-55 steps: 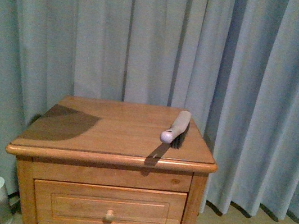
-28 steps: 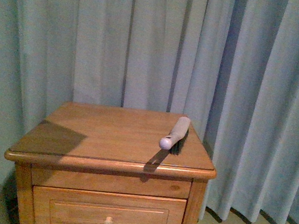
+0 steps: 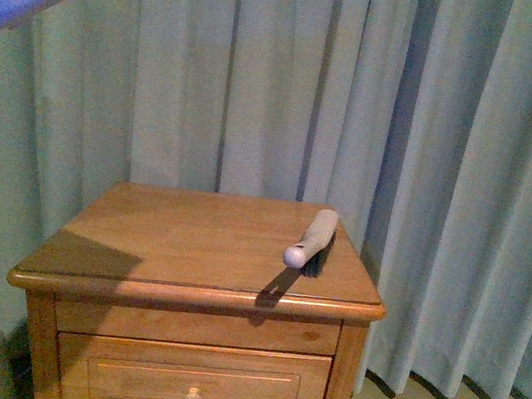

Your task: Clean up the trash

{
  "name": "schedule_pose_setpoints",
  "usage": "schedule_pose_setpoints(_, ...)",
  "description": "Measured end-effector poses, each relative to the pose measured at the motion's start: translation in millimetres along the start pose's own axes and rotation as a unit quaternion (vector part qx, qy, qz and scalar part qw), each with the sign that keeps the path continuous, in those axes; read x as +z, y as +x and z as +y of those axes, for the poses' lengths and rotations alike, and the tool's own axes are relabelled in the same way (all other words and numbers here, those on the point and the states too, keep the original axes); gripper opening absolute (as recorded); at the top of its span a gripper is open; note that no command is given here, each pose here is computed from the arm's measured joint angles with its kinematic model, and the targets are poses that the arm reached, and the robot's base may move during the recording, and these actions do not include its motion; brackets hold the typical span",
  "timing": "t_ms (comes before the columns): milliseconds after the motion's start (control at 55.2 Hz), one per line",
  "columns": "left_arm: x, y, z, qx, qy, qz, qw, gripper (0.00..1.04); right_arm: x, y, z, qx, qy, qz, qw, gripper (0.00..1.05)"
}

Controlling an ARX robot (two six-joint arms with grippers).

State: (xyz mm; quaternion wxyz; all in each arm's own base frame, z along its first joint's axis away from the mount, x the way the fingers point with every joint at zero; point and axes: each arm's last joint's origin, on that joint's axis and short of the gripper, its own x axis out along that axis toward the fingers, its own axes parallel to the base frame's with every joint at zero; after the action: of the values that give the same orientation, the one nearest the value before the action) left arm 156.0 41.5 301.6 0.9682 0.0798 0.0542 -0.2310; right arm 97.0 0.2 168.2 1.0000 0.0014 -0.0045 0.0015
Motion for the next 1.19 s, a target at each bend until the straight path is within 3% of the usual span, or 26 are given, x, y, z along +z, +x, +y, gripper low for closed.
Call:
schedule_pose_setpoints(199, 0, 0, 0, 0.000, 0.000, 0.000, 1.000, 0.29, 0, 0, 0, -0.005, -0.001, 0.000, 1.000, 0.97)
schedule_pose_setpoints(253, 0, 0, 0, 0.000, 0.001, 0.000, 1.000, 0.29, 4, 4, 0, -0.099, -0.008, -0.010, 0.995, 0.97)
schedule_pose_setpoints(308, 0, 0, 0, 0.000, 0.001, 0.000, 1.000, 0.29, 5, 7, 1, -0.209, -0.008, 0.011, 0.978, 0.97)
schedule_pose_setpoints(362, 0, 0, 0, 0.000, 0.001, 0.000, 1.000, 0.29, 3, 11, -2, -0.326, -0.017, 0.043, 0.944, 0.97)
schedule_pose_setpoints(416, 0, 0, 0, 0.000, 0.002, 0.000, 1.000, 0.29, 2, 15, -7, -0.397, -0.018, 0.056, 0.916, 0.97)
schedule_pose_setpoints(453, 0, 0, 0, 0.000, 0.002, 0.000, 1.000, 0.29, 5, 19, -10, -0.409, -0.015, 0.062, 0.910, 0.97)
schedule_pose_setpoints(561, 0, 0, 0, 0.001, 0.002, 0.000, 1.000, 0.29, 32, 46, -17, -0.392, 0.020, 0.048, 0.918, 0.97)
schedule_pose_setpoints(815, 0, 0, 0, 0.001, 0.002, 0.000, 1.000, 0.29, 92, 140, -20, -0.278, 0.072, 0.090, 0.954, 0.97)
schedule_pose_setpoints(996, 0, 0, 0, 0.001, 0.002, 0.000, 1.000, 0.29, 132, 210, 0, -0.205, 0.127, 0.123, 0.963, 0.97)
schedule_pose_setpoints(1195, 0, 0, 0, 0.001, 0.002, 0.000, 1.000, 0.29, 153, 274, 35, -0.147, 0.177, 0.170, 0.958, 0.97)
